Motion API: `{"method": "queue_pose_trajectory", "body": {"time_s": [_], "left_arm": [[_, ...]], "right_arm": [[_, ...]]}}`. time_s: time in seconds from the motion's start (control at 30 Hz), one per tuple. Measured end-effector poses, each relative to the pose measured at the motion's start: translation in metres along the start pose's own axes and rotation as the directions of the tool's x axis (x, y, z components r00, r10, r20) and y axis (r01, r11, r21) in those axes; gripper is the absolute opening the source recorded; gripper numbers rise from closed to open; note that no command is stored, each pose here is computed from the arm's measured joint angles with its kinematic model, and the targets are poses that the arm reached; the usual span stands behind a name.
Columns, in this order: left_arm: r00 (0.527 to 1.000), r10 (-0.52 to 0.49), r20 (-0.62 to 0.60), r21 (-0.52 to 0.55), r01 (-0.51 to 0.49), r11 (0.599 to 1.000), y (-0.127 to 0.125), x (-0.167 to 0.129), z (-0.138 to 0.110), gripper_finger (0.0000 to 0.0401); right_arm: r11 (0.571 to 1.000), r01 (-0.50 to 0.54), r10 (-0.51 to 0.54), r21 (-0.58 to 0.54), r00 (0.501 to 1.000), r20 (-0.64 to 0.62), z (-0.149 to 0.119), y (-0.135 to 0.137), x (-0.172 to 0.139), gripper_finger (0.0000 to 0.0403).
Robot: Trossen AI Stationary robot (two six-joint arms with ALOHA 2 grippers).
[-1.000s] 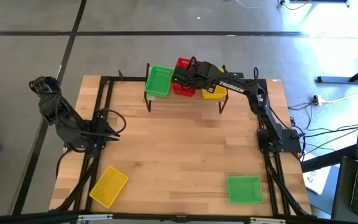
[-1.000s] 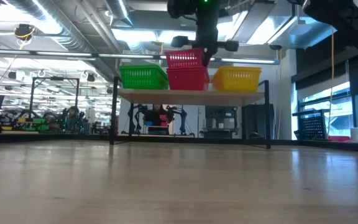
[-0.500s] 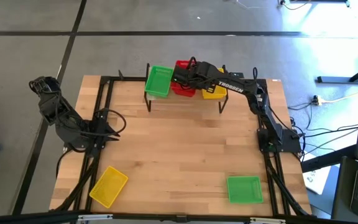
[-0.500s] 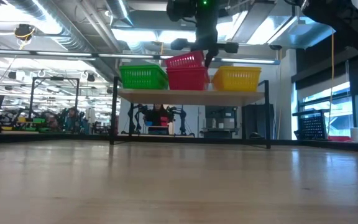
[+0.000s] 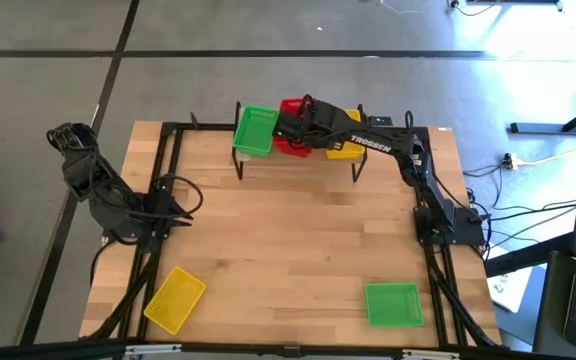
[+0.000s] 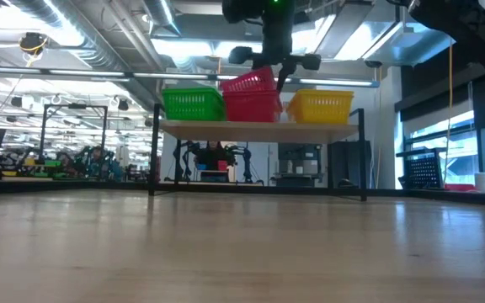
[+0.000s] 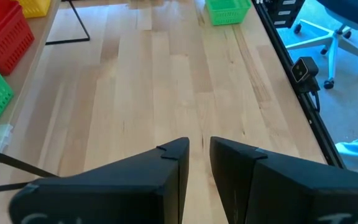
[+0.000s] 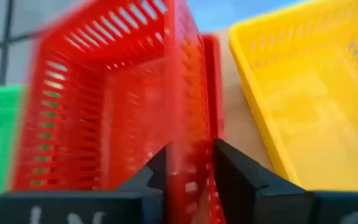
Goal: Stack baskets on shelf by color
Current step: Stack the red bin on top of the red bins on the shelf, then stack the green bin on top of the green bins on the shelf
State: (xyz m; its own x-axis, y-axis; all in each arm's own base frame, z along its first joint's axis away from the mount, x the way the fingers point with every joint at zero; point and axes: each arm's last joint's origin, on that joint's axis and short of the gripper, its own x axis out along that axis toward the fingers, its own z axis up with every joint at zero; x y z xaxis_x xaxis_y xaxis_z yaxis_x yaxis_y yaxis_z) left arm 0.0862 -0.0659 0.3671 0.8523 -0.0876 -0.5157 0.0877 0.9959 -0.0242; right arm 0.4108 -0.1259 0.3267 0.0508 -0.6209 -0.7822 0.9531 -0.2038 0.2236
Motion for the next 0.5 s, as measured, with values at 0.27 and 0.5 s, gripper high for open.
{"method": "queue_pose_trajectory", "body": {"time_s": [0.27, 0.5], "left_arm": [[1.0, 0.0, 0.0, -0.005, 0.0, 1.0, 0.0, 0.0, 0.0, 0.0057], [1.0, 0.0, 0.0, -0.013, 0.0, 1.0, 0.0, 0.0, 0.0, 0.0057]], "right_arm": [[0.999, -0.023, 0.027, -0.036, 0.994, 0.104, -0.006, 0.001, -0.012, 0.009], [0.994, -0.043, 0.063, -0.102, 0.976, 0.208, -0.018, 0.002, -0.026, 0.0091]]}}
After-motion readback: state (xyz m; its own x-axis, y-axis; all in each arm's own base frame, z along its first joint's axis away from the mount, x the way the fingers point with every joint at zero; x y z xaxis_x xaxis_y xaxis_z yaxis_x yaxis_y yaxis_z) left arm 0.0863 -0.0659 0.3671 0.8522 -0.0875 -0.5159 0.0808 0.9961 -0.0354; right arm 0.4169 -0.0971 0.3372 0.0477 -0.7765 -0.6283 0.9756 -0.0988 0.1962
